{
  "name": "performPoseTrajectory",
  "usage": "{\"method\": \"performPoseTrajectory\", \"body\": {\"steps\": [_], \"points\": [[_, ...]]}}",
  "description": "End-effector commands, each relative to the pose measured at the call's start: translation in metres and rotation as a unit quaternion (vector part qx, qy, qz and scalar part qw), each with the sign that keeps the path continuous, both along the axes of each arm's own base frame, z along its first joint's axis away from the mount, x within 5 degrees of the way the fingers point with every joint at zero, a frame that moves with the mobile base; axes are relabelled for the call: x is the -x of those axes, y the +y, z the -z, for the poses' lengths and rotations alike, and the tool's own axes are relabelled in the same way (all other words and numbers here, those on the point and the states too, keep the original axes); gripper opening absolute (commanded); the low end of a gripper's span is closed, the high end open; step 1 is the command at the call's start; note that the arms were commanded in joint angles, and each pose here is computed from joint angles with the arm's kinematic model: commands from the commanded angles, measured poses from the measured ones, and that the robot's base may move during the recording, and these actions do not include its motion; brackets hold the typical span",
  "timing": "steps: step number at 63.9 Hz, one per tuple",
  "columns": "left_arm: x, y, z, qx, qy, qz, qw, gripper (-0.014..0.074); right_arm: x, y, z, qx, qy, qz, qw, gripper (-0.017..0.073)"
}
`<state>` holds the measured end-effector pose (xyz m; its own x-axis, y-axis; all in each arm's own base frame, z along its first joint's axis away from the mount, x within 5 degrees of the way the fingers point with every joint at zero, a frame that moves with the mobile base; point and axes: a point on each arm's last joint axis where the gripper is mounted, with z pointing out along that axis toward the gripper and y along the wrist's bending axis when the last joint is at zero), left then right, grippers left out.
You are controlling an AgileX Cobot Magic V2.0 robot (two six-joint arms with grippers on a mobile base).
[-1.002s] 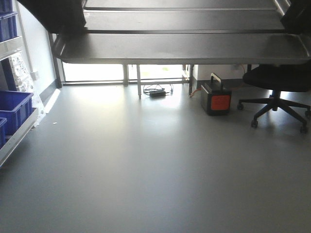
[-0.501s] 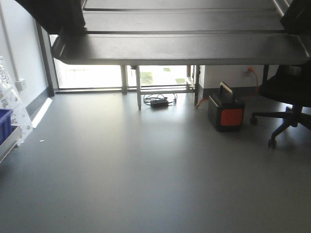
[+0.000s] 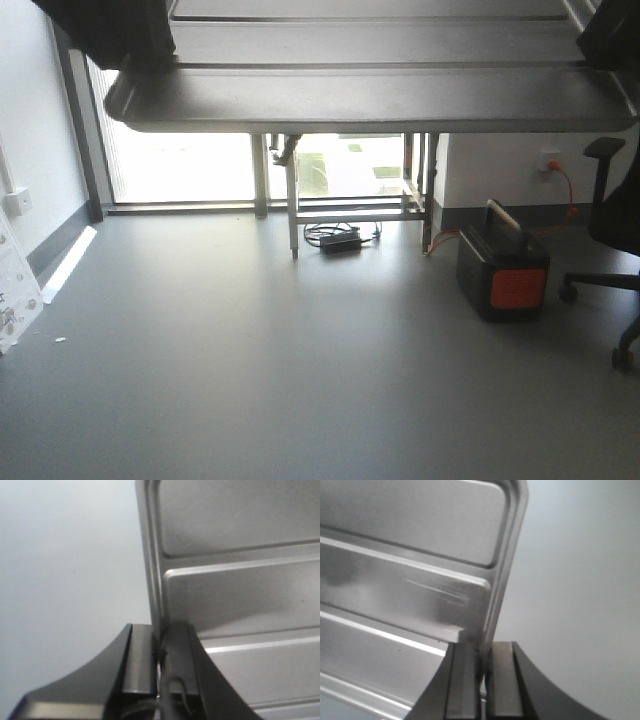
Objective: Grab silver tray and stack on right shelf
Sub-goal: 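Drive the base across the room holding the tray aloft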
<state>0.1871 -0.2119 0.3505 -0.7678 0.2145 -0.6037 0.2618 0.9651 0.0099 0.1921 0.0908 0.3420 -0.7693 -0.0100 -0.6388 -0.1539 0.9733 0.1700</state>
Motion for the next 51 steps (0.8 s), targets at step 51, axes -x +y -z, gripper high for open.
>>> {"method": "performPoseTrajectory", "body": {"steps": [51], "points": [[0.0023, 0.0113, -0.0174, -0.025, -0.036, 0.005, 0.999, -0.0092, -0.0016, -0.0049, -0.0180, 0.016, -0.064, -0.010, 0.998, 0.0058]]}}
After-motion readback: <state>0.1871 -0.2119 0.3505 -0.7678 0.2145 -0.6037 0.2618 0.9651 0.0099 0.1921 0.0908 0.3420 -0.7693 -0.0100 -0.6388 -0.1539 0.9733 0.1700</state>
